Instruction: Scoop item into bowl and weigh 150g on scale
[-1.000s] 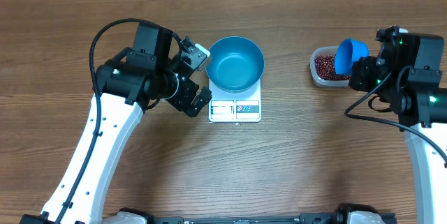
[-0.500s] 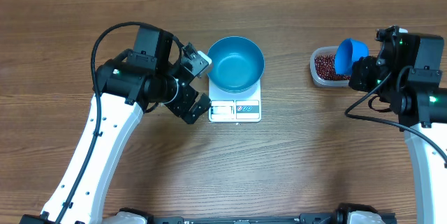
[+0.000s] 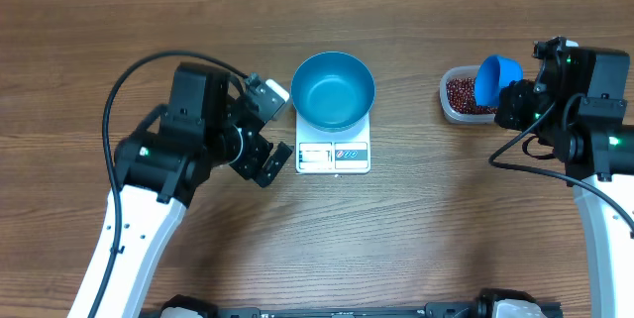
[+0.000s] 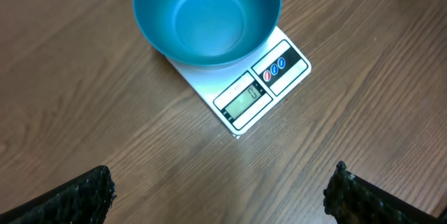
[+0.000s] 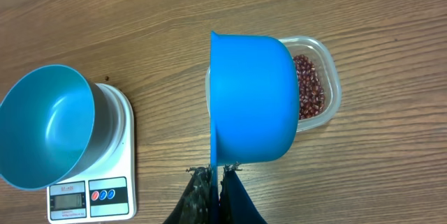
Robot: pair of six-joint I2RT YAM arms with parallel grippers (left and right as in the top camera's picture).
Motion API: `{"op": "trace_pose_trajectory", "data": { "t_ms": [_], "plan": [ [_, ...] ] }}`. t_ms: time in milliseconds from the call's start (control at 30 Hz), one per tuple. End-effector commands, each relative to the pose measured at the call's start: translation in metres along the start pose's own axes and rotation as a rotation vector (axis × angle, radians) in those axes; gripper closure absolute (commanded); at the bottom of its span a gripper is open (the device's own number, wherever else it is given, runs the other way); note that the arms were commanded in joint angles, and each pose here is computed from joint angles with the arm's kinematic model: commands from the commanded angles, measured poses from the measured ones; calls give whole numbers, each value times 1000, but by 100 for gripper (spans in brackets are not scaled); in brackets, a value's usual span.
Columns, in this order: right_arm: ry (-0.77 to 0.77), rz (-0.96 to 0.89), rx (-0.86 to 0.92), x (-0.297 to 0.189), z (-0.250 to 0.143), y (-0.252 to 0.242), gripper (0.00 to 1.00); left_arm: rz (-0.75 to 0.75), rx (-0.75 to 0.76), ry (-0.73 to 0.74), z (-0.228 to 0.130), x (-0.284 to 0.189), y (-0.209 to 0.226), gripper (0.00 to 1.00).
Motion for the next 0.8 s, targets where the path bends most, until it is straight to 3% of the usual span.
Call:
{"op": "trace_pose_trajectory", "data": {
  "t_ms": [0, 767],
  "plan": [
    [-43, 0, -11, -9, 12, 1, 96, -13, -45, 28, -11, 11, -2, 0],
    [-43, 0, -11, -9, 12, 1, 96, -11, -28, -41, 4, 11, 1, 0]
  ]
}}
Point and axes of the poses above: each gripper's point midway between its finger pads, its own x axis out along the fingers, its own y axis along the line the jaws close on, z = x × y, the point moved 3 cm from there along -x, back along the fingers, and after that the axes turned 2 degrees about -x, right-handed, at the moved point
